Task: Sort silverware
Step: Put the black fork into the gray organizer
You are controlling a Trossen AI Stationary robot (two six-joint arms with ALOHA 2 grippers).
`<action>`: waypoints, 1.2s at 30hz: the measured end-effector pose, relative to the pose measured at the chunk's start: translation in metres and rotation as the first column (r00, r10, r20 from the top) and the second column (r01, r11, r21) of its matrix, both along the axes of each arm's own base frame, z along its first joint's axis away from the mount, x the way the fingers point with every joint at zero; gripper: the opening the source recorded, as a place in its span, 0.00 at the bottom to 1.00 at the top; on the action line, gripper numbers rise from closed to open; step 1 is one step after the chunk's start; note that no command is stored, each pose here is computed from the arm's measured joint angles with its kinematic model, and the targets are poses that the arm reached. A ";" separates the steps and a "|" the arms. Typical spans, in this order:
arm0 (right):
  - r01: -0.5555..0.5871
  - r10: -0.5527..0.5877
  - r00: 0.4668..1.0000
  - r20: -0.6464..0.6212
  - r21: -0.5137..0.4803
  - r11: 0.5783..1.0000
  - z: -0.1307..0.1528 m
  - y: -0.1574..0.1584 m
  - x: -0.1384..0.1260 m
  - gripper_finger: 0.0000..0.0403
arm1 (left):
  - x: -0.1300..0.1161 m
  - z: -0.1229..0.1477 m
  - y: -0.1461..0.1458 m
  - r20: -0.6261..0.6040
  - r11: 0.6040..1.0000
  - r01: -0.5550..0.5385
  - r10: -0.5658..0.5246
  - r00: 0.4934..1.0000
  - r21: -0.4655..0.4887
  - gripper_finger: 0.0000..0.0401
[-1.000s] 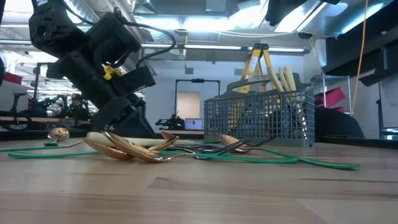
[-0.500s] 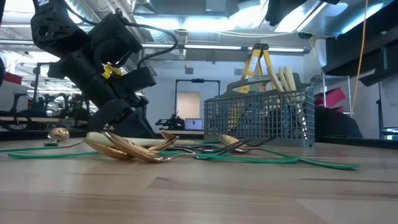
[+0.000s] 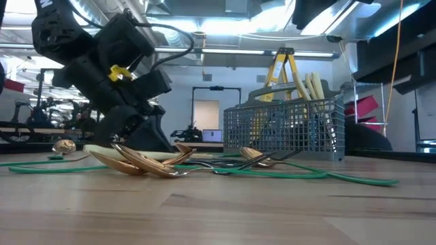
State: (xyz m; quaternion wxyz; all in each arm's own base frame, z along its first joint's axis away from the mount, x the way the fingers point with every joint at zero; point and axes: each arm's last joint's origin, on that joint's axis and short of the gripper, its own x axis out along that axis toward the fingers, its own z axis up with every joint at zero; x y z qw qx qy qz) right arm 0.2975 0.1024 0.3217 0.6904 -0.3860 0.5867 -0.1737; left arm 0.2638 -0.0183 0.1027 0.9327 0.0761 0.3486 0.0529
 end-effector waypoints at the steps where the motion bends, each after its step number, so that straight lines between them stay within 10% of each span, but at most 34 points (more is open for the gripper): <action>1: -0.007 0.007 1.000 -0.014 0.017 1.000 0.000 0.000 -0.001 0.18 | 0.000 0.000 -0.001 0.002 1.000 0.003 -0.003 1.000 -0.006 0.00; 14: 0.079 -0.094 0.994 0.059 0.221 0.972 0.018 -0.008 -0.030 0.18 | -0.001 0.029 -0.004 0.127 1.000 -0.002 0.004 0.992 -0.020 0.00; 23: 0.187 -0.255 0.960 0.115 0.414 0.891 -0.035 -0.022 -0.071 0.18 | -0.005 0.071 0.002 0.336 0.999 -0.039 0.037 0.941 -0.002 0.00; 36: -0.226 -0.192 0.855 0.482 0.680 0.698 -0.075 -0.003 -0.064 0.18 | -0.001 0.126 0.047 0.792 0.984 -0.170 0.146 0.593 -0.055 0.00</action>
